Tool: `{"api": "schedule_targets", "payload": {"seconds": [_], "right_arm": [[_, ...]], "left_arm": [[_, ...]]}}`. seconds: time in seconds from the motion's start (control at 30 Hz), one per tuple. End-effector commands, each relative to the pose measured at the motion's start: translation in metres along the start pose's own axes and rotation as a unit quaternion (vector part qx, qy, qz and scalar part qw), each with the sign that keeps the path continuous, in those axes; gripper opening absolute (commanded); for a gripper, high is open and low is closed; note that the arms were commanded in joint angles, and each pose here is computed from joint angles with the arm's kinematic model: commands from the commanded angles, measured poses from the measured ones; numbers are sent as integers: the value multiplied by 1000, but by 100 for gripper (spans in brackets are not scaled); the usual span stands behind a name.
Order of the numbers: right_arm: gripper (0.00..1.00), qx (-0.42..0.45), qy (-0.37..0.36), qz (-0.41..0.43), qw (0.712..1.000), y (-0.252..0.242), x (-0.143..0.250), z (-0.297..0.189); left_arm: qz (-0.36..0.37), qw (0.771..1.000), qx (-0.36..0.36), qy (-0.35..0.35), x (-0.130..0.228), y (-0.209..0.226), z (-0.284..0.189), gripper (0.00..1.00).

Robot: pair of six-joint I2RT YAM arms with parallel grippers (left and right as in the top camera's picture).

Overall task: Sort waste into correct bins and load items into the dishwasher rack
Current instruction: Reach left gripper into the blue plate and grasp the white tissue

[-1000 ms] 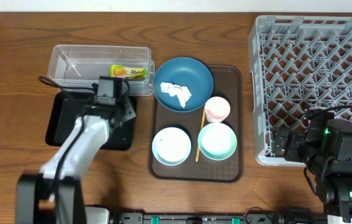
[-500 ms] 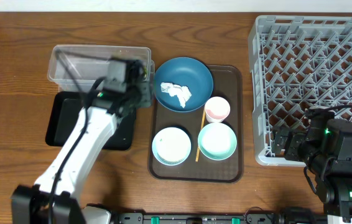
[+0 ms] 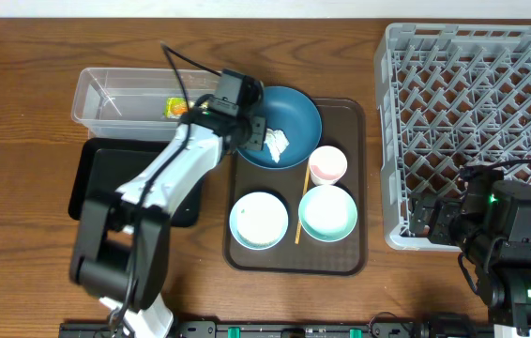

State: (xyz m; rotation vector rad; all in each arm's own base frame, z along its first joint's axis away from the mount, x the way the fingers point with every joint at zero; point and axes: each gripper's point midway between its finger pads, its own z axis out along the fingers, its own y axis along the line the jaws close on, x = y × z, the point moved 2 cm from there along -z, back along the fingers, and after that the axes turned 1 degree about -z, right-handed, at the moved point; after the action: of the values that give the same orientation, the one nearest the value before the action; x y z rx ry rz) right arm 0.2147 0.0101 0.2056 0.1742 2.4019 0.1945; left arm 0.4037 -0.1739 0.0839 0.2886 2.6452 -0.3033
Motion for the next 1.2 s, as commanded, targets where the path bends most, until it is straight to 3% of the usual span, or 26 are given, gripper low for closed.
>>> {"api": "schedule_targets", "payload": {"seconds": [0.0, 0.07, 0.4, 0.53, 0.8, 1.03, 1.17], "right_arm": [[99, 4, -9, -1, 1000, -1, -5, -5], [99, 4, -8, -1, 1000, -1, -5, -5], [99, 5, -6, 0, 1000, -2, -3, -5], [99, 5, -5, 0, 1000, -2, -3, -5], [99, 5, -5, 0, 1000, -2, -3, -5], [99, 5, -4, 0, 1000, -2, -3, -5], [99, 5, -3, 0, 1000, -2, -2, -5]], "left_arm": [[18, 1000, 4, 7, 3, -6, 14, 45], [20, 1000, 5, 11, 5, -7, 22, 50], [26, 999, 5, 31, 17, -11, 41, 54], [29, 999, 7, 31, 18, -14, 41, 34], [31, 998, 5, 46, 27, -15, 52, 33], [32, 999, 8, 30, 20, -16, 50, 10], [33, 999, 12, 11, 9, -19, 38, 6]]}}
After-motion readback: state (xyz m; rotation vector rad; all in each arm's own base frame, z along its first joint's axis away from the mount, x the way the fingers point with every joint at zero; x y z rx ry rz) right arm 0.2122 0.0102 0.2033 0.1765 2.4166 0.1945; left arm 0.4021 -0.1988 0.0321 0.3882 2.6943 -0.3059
